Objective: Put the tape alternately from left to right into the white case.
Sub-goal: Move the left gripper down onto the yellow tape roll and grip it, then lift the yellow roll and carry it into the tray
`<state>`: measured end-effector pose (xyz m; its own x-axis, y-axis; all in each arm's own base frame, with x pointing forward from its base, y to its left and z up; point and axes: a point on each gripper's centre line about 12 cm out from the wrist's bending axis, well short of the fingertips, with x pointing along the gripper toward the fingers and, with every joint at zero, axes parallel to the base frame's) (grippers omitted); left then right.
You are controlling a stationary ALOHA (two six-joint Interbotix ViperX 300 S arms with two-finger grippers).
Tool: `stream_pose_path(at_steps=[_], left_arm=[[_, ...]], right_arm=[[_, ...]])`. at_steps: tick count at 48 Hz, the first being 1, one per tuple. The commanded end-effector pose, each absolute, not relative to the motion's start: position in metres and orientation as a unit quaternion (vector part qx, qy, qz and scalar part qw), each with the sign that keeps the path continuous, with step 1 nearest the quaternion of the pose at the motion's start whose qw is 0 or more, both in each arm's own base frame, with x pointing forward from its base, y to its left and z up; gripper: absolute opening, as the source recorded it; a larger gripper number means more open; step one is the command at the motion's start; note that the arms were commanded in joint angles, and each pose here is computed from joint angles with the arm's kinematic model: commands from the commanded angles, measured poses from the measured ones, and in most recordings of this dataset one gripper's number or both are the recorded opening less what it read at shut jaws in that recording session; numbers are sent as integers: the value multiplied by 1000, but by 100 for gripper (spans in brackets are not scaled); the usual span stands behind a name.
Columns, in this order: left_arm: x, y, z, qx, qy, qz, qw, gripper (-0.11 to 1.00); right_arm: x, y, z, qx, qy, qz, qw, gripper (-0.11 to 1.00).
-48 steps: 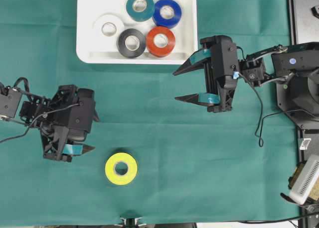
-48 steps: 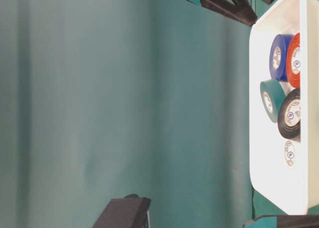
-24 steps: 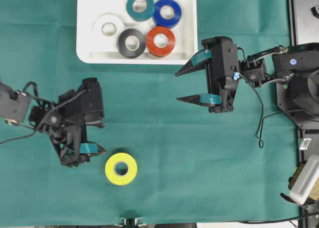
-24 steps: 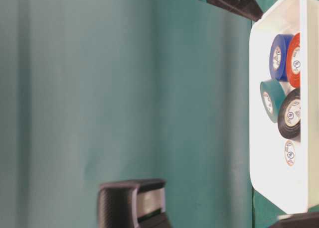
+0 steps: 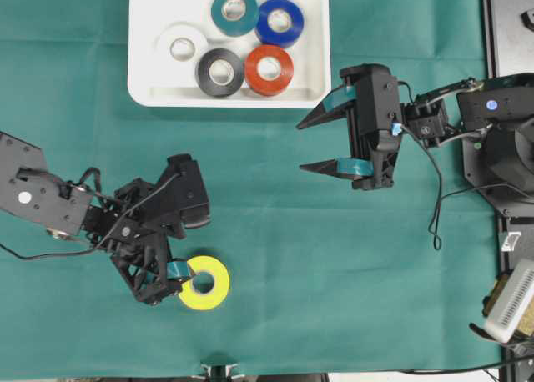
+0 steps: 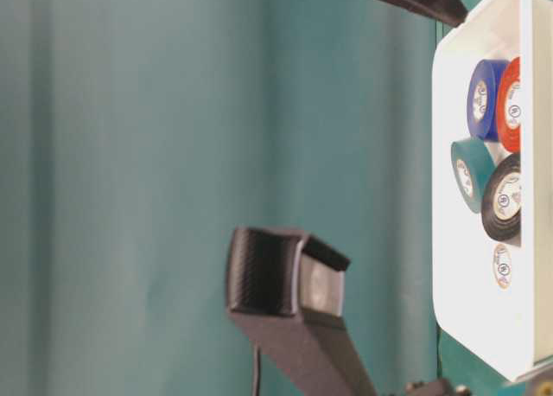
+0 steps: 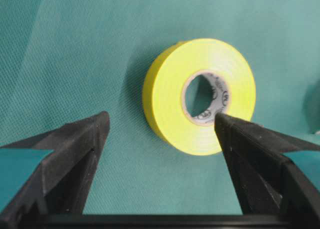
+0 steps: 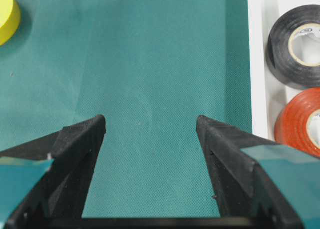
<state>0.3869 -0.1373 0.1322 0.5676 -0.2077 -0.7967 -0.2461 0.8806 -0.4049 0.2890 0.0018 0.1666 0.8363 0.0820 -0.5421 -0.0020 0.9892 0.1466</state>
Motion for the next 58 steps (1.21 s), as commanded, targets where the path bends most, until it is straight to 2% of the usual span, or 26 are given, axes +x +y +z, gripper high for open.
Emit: stream_pose_path(at_steps=[1, 18, 58], left_arm=[[397, -142, 144, -246, 457, 6, 855, 77], [409, -147, 129, -224, 512, 30, 828, 77], [424, -151, 112, -219, 527, 39, 820, 77]], right_arm=[[290, 3, 172, 69, 274, 27, 959, 68], [289, 3, 171, 69, 276, 28, 958, 68], [289, 3, 171, 69, 276, 27, 958, 68]])
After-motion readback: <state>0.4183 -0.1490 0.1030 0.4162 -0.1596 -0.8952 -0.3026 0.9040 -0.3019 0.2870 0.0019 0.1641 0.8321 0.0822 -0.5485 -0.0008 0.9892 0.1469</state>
